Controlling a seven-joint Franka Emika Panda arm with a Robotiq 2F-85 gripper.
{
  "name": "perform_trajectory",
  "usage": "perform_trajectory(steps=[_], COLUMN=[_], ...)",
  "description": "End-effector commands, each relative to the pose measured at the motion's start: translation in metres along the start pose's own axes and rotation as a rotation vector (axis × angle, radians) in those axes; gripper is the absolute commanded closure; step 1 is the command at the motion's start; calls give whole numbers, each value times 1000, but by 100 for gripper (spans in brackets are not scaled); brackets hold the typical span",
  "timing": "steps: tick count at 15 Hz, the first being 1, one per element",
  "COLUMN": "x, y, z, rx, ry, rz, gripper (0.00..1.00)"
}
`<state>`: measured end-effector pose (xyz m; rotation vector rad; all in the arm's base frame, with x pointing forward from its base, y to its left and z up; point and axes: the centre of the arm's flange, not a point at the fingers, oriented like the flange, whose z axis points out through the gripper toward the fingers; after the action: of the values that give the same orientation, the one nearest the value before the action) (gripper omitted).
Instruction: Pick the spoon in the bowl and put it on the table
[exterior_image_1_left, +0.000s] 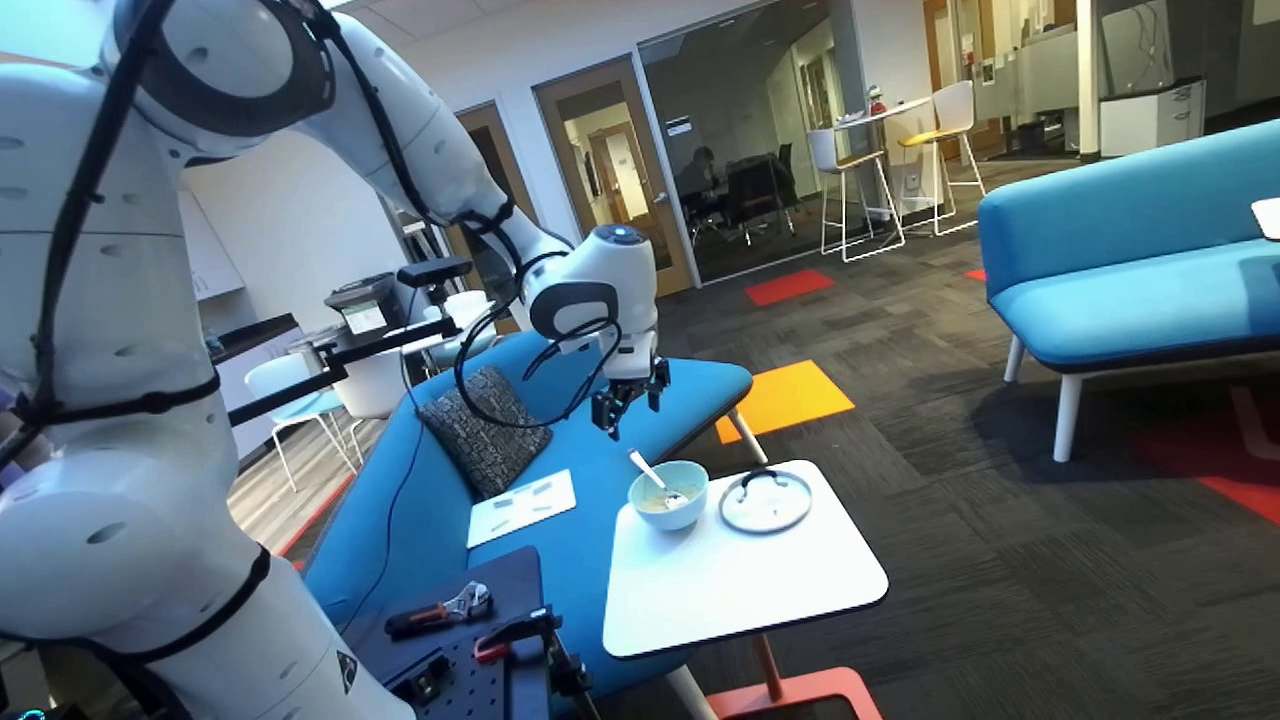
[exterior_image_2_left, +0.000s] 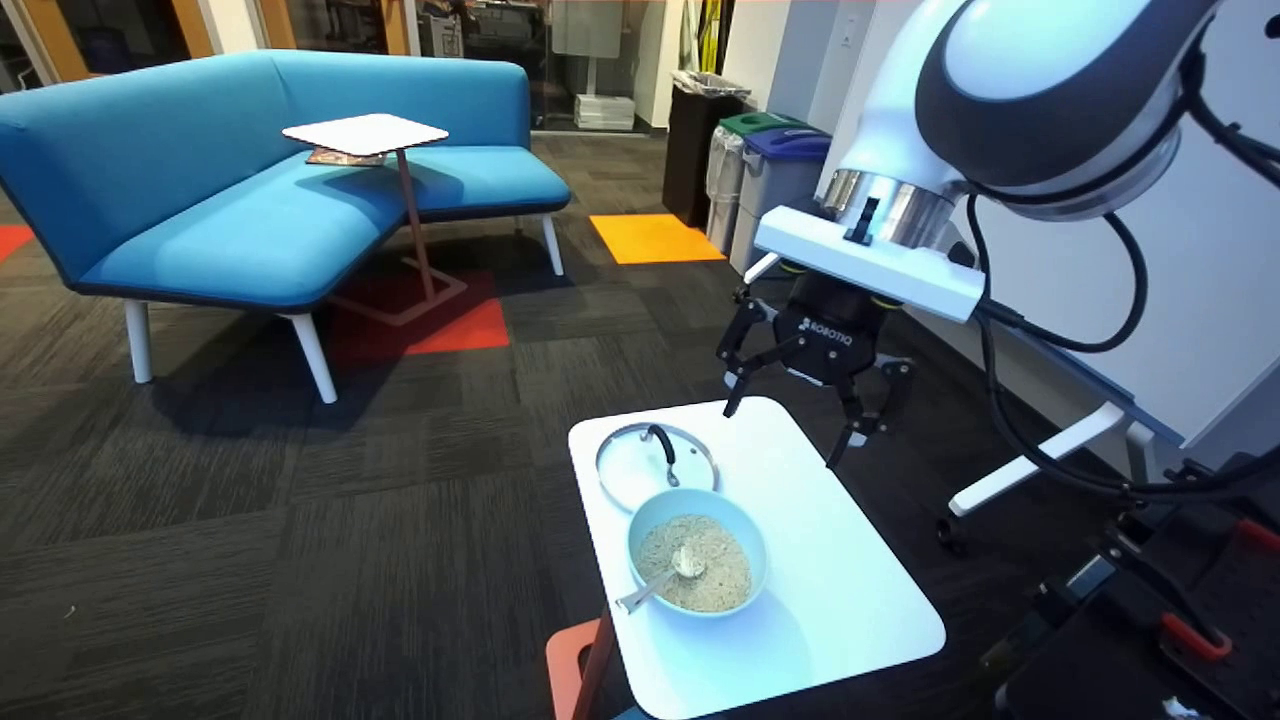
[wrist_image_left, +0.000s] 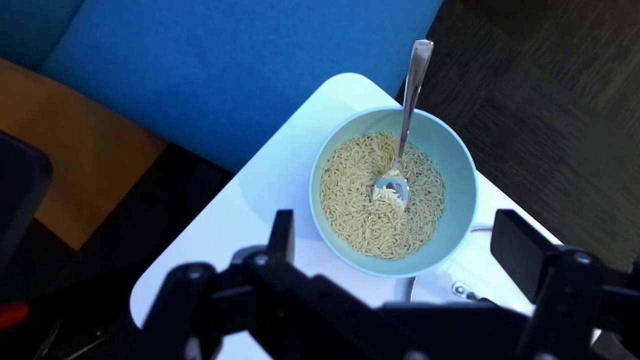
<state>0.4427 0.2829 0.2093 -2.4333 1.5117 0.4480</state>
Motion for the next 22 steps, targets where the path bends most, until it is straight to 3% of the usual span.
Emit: perform_trajectory(steps=[1,5,13,18,22], x=[0,3,-18,-35,-35], y=[0,-1,2,-10,-27], z=[0,-2,63,96,123], rx=[0,2,-64,15,79], ry=[1,-8,-69,-191,-218], rz=[0,30,141,147,163], gripper=[0,0,0,0,0])
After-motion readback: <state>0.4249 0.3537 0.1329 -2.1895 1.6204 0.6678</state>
